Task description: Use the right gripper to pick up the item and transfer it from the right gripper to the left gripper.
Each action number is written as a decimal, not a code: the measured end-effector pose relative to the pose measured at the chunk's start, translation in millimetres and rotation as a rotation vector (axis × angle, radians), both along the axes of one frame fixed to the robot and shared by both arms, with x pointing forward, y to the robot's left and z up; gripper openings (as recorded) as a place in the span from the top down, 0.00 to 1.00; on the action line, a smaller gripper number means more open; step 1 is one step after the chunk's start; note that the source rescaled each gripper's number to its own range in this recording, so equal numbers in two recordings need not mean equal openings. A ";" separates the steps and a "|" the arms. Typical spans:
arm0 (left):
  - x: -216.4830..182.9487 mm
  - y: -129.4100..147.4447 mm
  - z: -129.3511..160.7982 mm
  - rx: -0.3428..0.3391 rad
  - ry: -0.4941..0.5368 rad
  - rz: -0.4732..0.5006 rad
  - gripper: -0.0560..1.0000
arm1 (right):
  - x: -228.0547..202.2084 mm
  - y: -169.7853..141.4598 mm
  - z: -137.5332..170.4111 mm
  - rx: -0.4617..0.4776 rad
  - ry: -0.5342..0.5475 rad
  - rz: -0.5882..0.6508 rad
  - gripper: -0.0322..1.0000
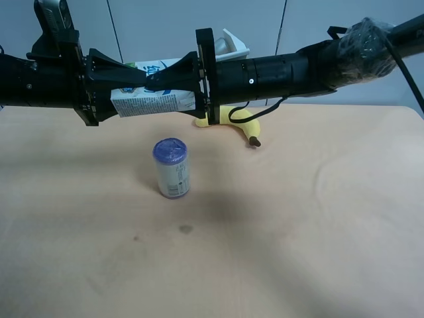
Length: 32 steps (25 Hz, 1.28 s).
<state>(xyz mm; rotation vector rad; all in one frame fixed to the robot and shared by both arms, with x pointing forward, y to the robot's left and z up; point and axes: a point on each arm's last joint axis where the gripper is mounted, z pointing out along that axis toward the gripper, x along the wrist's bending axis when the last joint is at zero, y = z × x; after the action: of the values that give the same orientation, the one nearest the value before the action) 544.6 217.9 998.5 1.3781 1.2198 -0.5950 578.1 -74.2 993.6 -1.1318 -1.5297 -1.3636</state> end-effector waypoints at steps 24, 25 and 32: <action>-0.2 -0.2 0.4 -0.005 0.001 -0.002 0.90 | 0.4 -0.1 -1.0 -0.011 0.001 -0.004 0.79; -0.3 -0.2 0.5 -0.006 0.000 -0.003 0.91 | 0.6 -0.2 -1.5 -0.017 0.001 -0.007 0.75; -0.6 -0.6 1.6 -0.020 0.000 -0.007 0.93 | 1.8 -1.7 -3.8 -0.039 -0.001 -0.013 0.45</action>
<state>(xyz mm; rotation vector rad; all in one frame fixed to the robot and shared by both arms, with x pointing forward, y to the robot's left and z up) 544.0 217.3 1000.1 1.3665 1.2069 -0.6107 579.8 -76.0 989.7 -1.1669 -1.5585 -1.3484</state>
